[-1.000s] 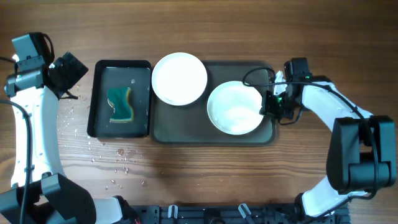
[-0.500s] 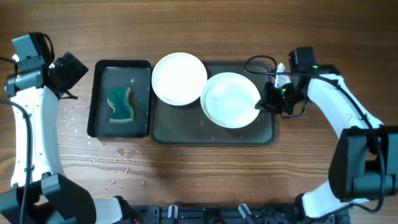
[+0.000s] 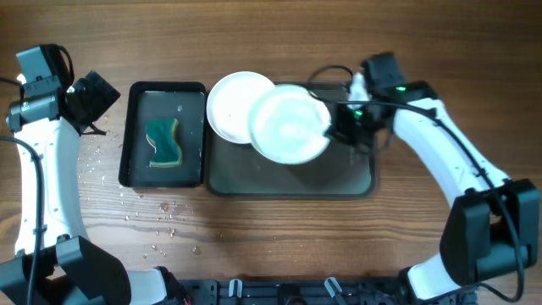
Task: Clean dirty plates on tray and stack at the side
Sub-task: 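Lift the scrubbed plate and tilt it over the black water tray with the right gripper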
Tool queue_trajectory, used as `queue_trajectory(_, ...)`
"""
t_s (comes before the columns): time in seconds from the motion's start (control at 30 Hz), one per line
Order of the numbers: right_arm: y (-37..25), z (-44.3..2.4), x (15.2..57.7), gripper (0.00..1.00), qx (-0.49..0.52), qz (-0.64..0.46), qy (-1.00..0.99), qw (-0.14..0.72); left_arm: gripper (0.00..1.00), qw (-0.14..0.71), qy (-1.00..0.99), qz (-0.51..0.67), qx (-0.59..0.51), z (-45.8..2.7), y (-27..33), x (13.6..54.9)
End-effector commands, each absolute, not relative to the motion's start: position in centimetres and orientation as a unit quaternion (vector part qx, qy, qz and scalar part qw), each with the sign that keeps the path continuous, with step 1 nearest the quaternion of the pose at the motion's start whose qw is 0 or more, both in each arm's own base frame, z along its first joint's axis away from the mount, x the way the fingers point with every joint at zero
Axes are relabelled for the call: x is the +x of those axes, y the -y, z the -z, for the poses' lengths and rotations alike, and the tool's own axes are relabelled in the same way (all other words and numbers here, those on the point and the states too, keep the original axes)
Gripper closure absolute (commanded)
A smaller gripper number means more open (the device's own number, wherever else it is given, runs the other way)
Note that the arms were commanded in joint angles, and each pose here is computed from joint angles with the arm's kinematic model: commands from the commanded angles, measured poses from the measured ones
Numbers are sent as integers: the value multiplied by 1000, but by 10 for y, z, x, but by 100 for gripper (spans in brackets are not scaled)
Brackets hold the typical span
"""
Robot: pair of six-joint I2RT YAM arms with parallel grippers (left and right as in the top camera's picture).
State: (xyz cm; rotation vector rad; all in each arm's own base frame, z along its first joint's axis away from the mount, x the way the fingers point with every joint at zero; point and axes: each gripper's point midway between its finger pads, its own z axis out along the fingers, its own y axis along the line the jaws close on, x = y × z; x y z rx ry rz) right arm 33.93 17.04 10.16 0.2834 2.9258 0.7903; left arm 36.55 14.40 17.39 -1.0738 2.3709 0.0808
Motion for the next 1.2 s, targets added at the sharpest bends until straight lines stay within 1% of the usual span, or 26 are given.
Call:
queue_trajectory(0.0,-202,-137,373,95,107,-235,-953,157,0,269,-875,-28,-403,-176,-146,367)
queue_trajectory(0.17,-248,-152,392,96,102,-215,-935,263,0,269,-875,-28,-403,-176,-146,367)
queue_trajectory(0.4,-313,-163,389,95,62,-199,-905,370,0,269,-875,-28,-403,-176,-146,367)
queue_trajectory(0.5,-332,-157,384,96,49,-190,-900,389,0,269,-875,-28,-403,-176,-146,367)
queue_trajectory(0.67,-364,-137,375,95,-12,-186,-899,397,0,269,-874,-28,-403,-176,-146,367)
queue_trajectory(0.8,-371,-129,373,96,-45,-149,-892,424,0,269,-875,-28,-403,-176,-146,367)
queue_trajectory(0.9,-376,-136,373,95,-95,-121,-878,452,0,269,-875,-28,-403,-176,-146,367)
queue_trajectory(1.0,-386,-151,376,95,-151,-97,-852,492,0,269,-874,-28,-403,-176,-146,367)
queue_trajectory(1.17,-398,-179,377,96,-211,-49,-804,554,0,269,-875,-28,-403,-176,-146,367)
